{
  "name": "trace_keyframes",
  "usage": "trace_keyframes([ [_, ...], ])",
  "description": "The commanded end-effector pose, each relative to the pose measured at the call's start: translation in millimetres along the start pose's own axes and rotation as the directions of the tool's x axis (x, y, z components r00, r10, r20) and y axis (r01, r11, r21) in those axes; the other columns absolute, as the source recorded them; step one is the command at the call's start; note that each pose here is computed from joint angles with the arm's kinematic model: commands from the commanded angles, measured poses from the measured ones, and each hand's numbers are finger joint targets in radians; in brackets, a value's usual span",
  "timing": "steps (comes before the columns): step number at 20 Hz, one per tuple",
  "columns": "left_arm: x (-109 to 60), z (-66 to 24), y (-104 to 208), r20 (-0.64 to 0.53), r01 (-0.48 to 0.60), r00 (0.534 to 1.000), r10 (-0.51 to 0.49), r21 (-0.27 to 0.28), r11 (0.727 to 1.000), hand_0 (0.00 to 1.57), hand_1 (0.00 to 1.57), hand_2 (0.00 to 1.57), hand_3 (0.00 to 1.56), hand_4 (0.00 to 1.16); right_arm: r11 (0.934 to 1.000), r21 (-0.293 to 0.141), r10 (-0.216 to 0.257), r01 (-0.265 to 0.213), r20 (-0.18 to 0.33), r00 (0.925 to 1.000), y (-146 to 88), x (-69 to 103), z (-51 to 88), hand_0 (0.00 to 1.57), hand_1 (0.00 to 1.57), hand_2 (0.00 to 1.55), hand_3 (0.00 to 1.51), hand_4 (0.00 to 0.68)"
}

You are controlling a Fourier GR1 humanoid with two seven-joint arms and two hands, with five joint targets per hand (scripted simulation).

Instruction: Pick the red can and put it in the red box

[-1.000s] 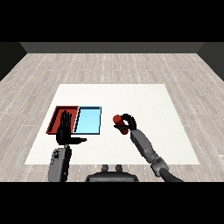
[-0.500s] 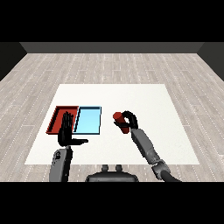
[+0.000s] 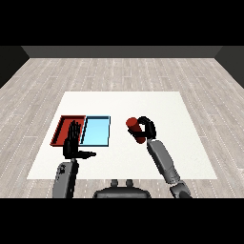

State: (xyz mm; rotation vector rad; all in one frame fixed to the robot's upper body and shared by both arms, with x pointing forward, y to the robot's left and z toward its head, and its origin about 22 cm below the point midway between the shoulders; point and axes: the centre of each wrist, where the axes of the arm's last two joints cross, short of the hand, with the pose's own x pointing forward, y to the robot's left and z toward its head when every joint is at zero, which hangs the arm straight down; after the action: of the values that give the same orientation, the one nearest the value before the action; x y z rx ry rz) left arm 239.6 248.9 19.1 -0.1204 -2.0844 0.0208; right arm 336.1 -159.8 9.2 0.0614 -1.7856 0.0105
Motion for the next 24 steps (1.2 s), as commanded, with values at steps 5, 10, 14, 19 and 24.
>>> trace_keyframes([
  [5, 11.4, -19.6, -20, -0.059, -0.037, 0.998, 0.031, -0.103, 0.994, 0.00, 0.00, 0.00, 0.00, 0.00, 0.9991, 0.001, -0.041, 0.042, 0.181, 0.9827, -16, 49.6, 25.4, 1.48, 1.48, 1.43, 1.39, 0.636],
  [10, 18.9, -25.5, -77, -0.100, -0.019, 0.995, 0.004, -0.152, 0.988, 0.00, 0.00, 0.00, 0.00, 0.00, 0.9992, 0.012, -0.039, 0.038, 0.210, 0.9770, 24, 61.9, 16.5, 1.45, 1.45, 1.41, 1.38, 0.636],
  [14, 23.6, -27.9, -82, -0.109, -0.018, 0.994, 0.001, -0.154, 0.988, 0.00, 0.00, 0.00, 0.00, 0.00, 0.9990, 0.023, -0.043, 0.039, 0.223, 0.9739, 62, 60.8, 17.7, 1.44, 1.44, 1.40, 1.38, 0.628],
  [19, 7.3, -32.7, -114, -0.145, -0.019, 0.989, -0.006, -0.175, 0.984, 0.00, 0.00, 0.00, 0.00, 0.00, 0.9979, 0.039, -0.061, 0.052, 0.247, 0.9670, 58, 64.0, 23.8, 1.42, 1.42, 1.41, 1.39, 0.627],
  [24, -22.1, -27.7, -109, -0.181, -0.013, 0.983, -0.020, -0.180, 0.984, 0.00, 0.00, 0.00, 0.00, 0.00, 0.9958, 0.058, -0.084, 0.070, 0.291, 0.9531, 51, 81.5, 25.4, 1.45, 1.45, 1.43, 1.40, 0.611],
])
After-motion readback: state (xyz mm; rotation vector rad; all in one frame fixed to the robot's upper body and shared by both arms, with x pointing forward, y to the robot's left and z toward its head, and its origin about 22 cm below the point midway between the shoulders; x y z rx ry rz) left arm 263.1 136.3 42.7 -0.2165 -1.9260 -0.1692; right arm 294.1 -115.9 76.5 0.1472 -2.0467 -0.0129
